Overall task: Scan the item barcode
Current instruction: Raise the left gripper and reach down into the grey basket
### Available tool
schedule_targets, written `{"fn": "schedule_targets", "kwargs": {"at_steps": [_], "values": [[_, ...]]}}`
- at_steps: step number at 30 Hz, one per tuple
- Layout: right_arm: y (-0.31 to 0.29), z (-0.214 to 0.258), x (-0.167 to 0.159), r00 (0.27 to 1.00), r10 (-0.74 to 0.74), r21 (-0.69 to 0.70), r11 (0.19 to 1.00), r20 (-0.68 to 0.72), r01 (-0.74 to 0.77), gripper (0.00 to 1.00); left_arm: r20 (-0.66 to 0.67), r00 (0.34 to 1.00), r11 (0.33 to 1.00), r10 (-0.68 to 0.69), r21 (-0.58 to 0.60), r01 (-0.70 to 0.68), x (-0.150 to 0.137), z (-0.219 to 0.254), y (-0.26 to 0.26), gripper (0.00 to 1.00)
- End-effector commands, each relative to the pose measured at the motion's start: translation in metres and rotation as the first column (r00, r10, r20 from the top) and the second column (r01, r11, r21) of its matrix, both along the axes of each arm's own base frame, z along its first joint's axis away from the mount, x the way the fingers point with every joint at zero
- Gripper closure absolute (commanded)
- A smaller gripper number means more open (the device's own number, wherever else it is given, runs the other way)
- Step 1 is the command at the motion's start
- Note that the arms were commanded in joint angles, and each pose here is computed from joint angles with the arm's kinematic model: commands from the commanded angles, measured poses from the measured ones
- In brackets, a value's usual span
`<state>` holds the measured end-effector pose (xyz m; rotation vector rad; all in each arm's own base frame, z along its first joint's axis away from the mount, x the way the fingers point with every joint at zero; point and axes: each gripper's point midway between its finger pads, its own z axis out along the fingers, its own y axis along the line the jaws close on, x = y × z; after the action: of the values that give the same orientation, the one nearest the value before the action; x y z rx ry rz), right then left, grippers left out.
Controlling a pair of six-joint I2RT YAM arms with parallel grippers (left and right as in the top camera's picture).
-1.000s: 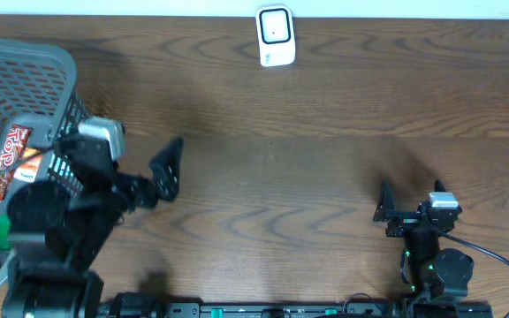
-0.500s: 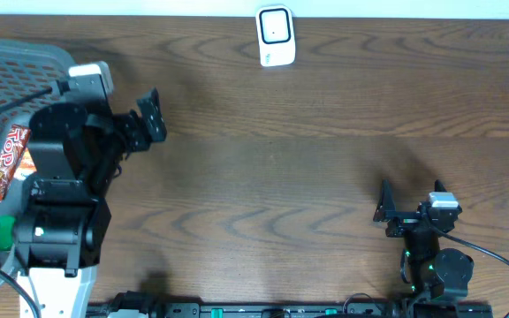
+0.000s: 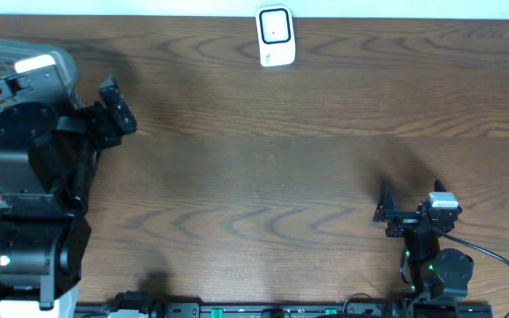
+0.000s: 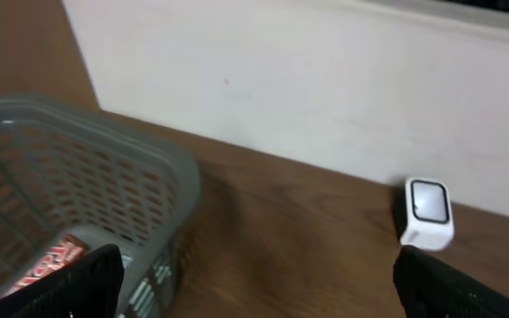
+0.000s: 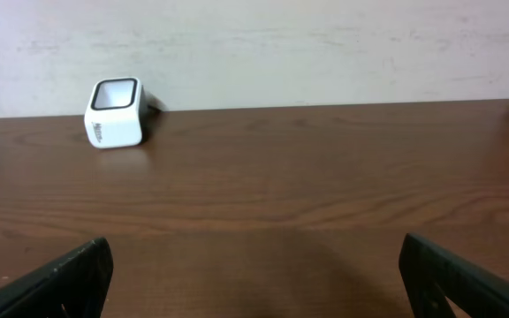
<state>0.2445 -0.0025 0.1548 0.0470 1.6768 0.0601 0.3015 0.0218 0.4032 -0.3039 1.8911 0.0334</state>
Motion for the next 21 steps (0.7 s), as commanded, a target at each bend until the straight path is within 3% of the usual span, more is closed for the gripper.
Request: {"fn": "schedule_targets", "kwargs": {"at_steps": [1,12,21], "values": [[-0.003,0.000,-0.001,1.000,-0.014,0.002,1.000,-0.004,0.014,0.01,0.023,0.999,0.999,0.047,0.021,-0.048,-0.006,0.012,0.009,0.02],[-0.003,0.000,-0.001,1.000,-0.014,0.002,1.000,-0.004,0.014,0.01,0.116,0.973,0.977,0.198,0.050,-0.205,-0.024,0.052,0.036,0.02],[-0.003,0.000,-0.001,1.000,-0.014,0.002,1.000,-0.004,0.014,0.01,0.164,0.900,0.910,0.404,0.030,-0.414,-0.043,0.064,0.068,0.02]]}}
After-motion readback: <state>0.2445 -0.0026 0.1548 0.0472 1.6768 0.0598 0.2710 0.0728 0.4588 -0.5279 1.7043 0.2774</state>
